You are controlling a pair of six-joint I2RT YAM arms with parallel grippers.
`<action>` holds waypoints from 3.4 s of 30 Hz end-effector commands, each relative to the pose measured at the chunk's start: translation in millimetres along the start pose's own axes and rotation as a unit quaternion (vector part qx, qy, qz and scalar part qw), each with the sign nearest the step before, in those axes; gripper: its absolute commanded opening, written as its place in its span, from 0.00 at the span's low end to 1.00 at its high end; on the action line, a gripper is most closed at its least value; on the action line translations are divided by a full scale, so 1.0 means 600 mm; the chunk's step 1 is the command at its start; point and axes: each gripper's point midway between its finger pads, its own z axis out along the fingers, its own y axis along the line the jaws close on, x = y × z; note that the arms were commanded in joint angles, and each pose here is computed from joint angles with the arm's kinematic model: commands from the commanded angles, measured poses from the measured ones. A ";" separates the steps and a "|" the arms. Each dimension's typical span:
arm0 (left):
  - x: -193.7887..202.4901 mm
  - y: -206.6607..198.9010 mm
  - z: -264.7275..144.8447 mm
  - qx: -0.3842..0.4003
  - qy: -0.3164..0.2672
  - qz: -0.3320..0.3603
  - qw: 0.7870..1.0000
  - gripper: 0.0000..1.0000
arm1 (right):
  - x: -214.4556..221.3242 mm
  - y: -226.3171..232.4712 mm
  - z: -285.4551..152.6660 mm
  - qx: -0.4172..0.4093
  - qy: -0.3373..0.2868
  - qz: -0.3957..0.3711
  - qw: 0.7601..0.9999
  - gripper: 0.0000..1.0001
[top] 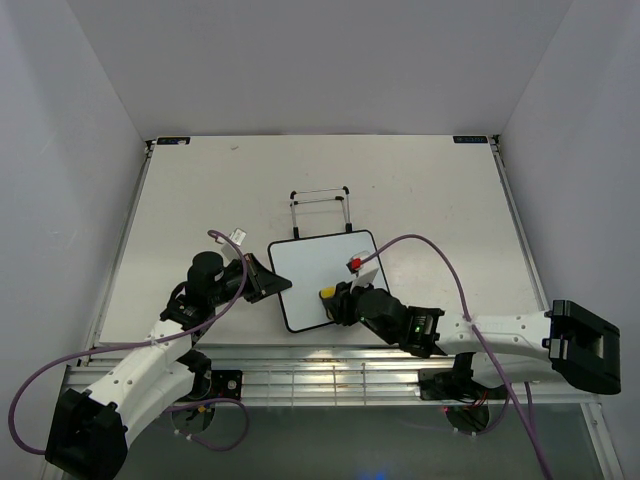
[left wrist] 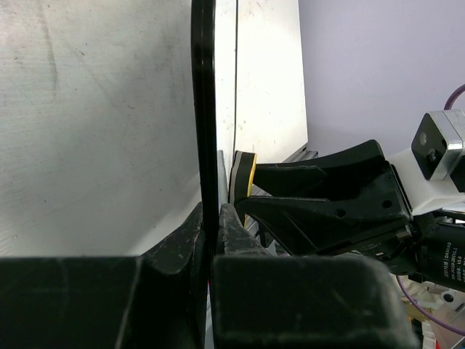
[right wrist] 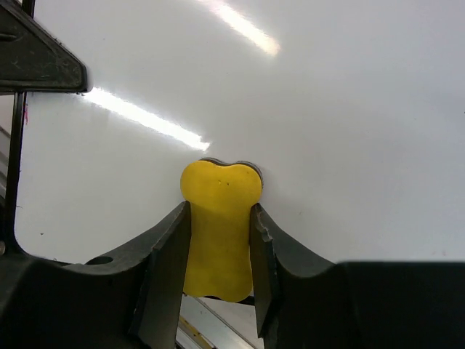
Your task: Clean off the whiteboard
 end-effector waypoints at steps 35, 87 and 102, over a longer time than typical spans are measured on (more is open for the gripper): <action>0.022 -0.066 -0.012 0.077 0.058 0.075 0.993 0.00 | -0.048 -0.106 0.025 -0.104 0.086 0.038 0.990 0.37; 0.016 -0.085 -0.036 0.074 0.047 0.108 0.990 0.00 | -0.042 -0.303 -0.021 0.026 0.061 0.162 0.985 0.36; -0.002 -0.097 -0.054 0.067 0.013 0.143 0.987 0.00 | -0.134 -0.340 -0.106 0.097 0.017 0.161 0.982 0.38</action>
